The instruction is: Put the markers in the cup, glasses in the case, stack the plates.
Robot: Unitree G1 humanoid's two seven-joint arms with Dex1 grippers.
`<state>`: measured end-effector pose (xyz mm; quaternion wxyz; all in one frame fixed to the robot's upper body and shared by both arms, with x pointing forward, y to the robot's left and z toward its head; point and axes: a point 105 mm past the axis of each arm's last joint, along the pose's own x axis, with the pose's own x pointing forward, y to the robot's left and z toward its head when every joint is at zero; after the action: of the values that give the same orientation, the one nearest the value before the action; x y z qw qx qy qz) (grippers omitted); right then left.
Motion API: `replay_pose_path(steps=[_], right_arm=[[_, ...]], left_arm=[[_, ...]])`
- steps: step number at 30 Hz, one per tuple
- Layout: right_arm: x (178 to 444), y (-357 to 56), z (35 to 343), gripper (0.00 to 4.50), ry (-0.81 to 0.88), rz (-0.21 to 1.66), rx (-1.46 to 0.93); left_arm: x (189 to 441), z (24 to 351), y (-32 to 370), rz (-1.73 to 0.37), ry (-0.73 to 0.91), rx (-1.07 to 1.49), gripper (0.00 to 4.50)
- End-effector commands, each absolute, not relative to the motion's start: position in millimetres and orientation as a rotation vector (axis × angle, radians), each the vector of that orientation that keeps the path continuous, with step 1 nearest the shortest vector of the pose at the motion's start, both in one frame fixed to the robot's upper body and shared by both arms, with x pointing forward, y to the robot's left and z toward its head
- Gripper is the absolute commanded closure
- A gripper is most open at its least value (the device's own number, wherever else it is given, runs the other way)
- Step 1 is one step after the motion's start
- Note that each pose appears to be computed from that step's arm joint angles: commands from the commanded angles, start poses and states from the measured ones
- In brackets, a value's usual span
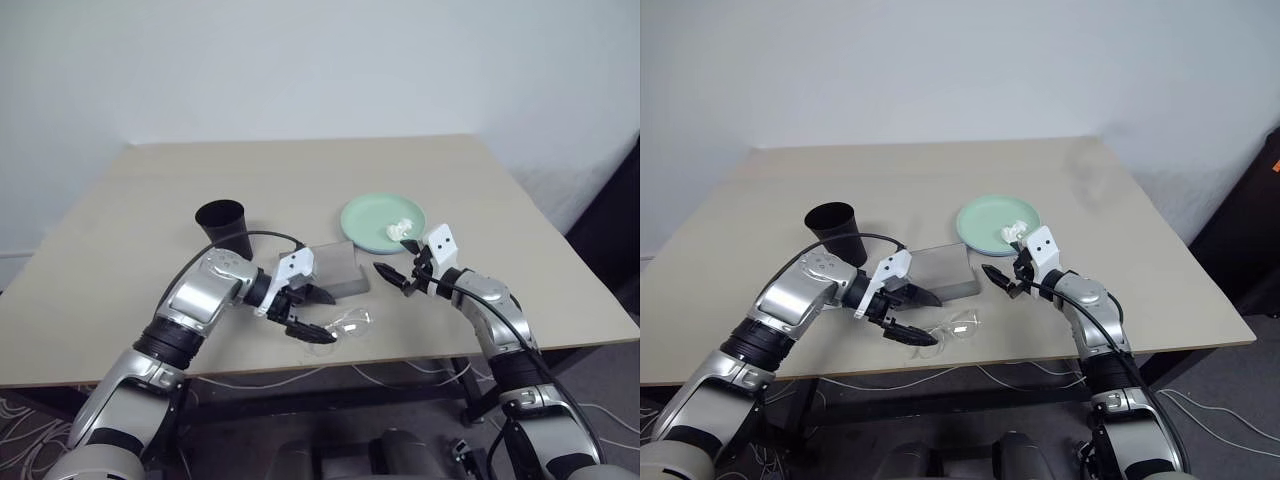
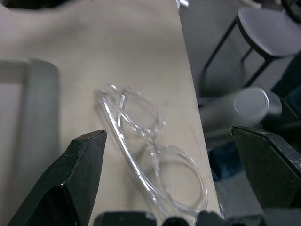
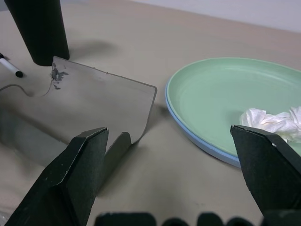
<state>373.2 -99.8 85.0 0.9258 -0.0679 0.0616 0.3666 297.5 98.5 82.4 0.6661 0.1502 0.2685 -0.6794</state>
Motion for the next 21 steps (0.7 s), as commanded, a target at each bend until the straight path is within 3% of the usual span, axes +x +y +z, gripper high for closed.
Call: replay_pose_path(steps=[1, 21], right_arm=[[375.8, -96.4, 107.2, 0.01, 0.037, 0.746, -0.142], [373.3, -89.6, 101.0, 0.01, 0.048, 0.75, -0.141]], left_arm=[[302.5, 82.5, 92.4, -1.5, 0.609, 0.393, 0.0], [303.5, 65.6, 82.0, -1.385, 0.677, 0.36, 0.0]])
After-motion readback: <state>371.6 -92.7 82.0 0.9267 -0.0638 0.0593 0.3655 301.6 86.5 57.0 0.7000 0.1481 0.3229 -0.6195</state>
